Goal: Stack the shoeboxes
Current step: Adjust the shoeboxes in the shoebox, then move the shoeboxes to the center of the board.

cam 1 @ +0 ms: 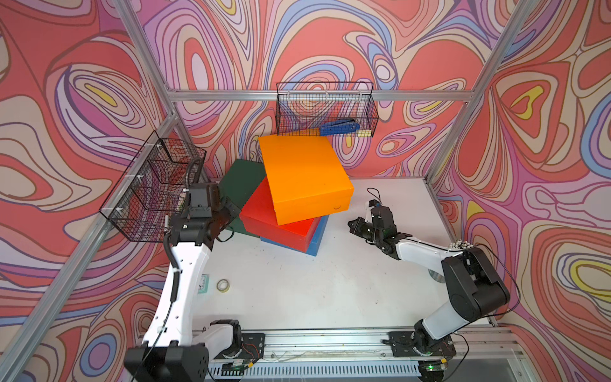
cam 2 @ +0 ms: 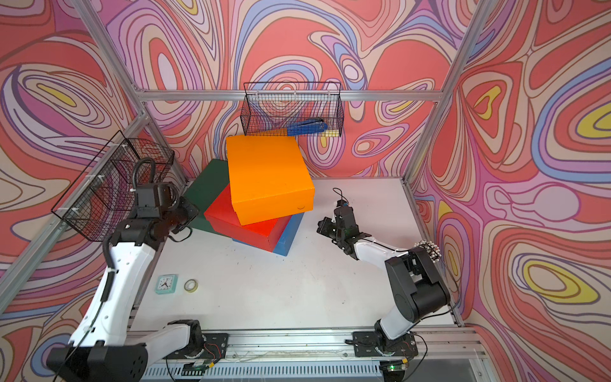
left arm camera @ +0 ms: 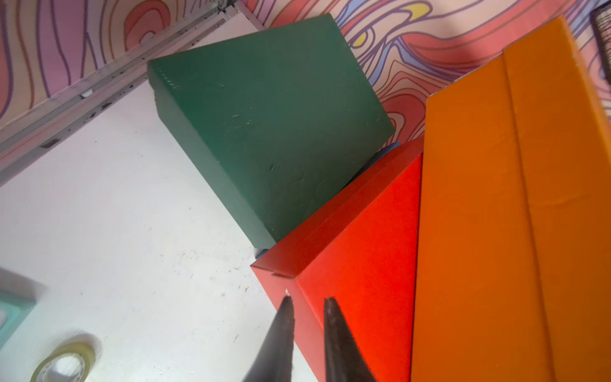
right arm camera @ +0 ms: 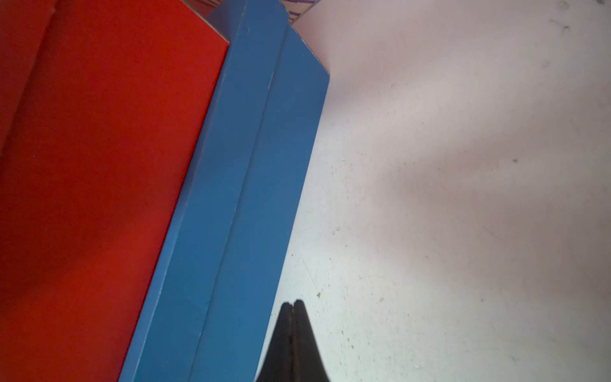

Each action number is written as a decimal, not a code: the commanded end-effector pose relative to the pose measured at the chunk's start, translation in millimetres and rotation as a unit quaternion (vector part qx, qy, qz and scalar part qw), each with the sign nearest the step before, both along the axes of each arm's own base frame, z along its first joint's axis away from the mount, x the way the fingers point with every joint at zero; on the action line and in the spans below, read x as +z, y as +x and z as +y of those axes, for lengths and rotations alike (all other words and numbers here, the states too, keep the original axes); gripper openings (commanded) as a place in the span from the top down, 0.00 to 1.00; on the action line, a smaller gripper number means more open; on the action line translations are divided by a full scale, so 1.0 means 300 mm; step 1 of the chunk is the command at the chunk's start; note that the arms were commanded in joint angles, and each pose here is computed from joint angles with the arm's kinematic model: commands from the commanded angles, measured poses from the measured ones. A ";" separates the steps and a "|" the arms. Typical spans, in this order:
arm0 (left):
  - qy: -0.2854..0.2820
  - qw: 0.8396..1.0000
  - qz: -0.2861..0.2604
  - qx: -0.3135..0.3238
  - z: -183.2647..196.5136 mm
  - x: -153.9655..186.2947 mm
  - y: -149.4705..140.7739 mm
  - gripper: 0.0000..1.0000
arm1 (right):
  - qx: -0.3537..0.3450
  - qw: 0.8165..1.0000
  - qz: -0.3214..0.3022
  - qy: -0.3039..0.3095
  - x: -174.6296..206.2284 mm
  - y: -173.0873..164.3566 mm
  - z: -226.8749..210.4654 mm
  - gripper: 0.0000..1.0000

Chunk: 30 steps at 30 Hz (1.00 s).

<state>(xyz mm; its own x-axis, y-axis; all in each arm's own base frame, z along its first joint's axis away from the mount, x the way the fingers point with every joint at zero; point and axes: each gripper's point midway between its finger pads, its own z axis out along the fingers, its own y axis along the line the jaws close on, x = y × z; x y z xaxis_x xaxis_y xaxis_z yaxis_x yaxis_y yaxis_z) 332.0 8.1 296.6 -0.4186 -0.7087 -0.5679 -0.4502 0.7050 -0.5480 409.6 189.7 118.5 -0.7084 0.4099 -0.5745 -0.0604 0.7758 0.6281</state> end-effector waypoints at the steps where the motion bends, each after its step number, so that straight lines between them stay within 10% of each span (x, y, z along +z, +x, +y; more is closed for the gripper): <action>1: -0.007 0.999 0.043 0.016 0.004 -0.122 -0.078 1.00 | 0.008 1.000 0.003 0.010 0.002 0.017 0.012 1.00; 8: -0.085 0.992 0.097 -0.004 -0.074 -0.400 -0.089 1.00 | 0.014 1.000 0.010 0.017 -0.004 0.015 0.022 1.00; 19: -0.053 0.987 0.133 0.078 0.028 -0.566 -0.133 1.00 | 0.013 1.000 0.018 0.016 -0.031 0.033 0.028 1.00; 30: -0.201 0.969 0.095 0.112 0.053 -0.779 0.014 1.00 | 0.009 1.000 0.015 0.009 -0.037 0.089 -0.016 1.00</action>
